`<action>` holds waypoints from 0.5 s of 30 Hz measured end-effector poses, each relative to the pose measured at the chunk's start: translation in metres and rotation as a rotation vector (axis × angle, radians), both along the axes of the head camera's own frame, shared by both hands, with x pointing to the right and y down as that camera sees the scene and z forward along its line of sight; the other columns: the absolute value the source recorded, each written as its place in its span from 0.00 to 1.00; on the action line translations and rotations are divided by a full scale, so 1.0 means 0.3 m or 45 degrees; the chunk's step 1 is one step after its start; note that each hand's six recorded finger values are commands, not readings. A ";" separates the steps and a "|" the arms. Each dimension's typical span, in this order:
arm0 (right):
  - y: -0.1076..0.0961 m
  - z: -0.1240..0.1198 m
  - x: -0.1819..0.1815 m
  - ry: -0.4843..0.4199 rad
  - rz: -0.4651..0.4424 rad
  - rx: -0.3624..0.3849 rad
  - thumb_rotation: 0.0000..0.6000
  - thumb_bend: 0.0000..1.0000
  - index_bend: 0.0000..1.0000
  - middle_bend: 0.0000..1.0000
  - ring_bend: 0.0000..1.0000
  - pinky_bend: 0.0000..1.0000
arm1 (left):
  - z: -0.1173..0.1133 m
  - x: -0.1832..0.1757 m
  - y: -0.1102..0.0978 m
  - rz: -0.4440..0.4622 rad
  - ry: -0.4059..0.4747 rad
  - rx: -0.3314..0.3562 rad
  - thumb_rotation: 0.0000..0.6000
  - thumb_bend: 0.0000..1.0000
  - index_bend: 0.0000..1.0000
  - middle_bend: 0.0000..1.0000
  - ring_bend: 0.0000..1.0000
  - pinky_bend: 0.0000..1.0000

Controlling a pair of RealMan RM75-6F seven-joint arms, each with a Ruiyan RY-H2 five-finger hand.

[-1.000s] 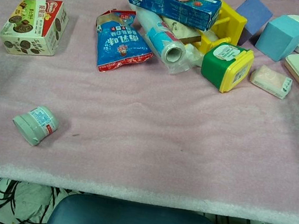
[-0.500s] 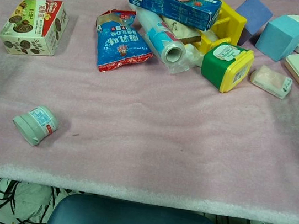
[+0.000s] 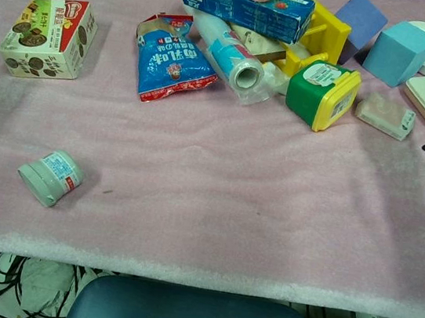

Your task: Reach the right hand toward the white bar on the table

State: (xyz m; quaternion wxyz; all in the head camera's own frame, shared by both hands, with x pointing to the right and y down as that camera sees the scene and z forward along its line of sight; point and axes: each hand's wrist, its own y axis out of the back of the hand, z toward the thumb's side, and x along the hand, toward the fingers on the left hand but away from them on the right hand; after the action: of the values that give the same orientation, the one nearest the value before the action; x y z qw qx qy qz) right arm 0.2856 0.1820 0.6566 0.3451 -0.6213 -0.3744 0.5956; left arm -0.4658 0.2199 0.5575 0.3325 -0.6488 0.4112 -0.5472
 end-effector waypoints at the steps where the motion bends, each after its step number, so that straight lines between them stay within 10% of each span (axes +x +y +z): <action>1: -0.007 0.013 0.001 0.013 0.005 -0.007 1.00 0.06 0.00 0.00 0.00 0.23 | 0.001 -0.001 0.000 -0.002 -0.001 -0.002 1.00 0.00 0.00 0.00 0.00 0.00; 15: -0.083 0.142 0.053 0.142 0.109 -0.105 1.00 0.07 0.00 0.00 0.00 0.23 | 0.009 -0.007 -0.001 -0.028 -0.024 -0.014 1.00 0.00 0.00 0.00 0.00 0.00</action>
State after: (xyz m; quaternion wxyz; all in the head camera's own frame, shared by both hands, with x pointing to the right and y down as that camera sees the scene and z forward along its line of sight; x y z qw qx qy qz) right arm 0.3015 0.1571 0.6992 0.3137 -0.5843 -0.3559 0.6585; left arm -0.4680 0.2197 0.5602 0.3267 -0.6407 0.4122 -0.5593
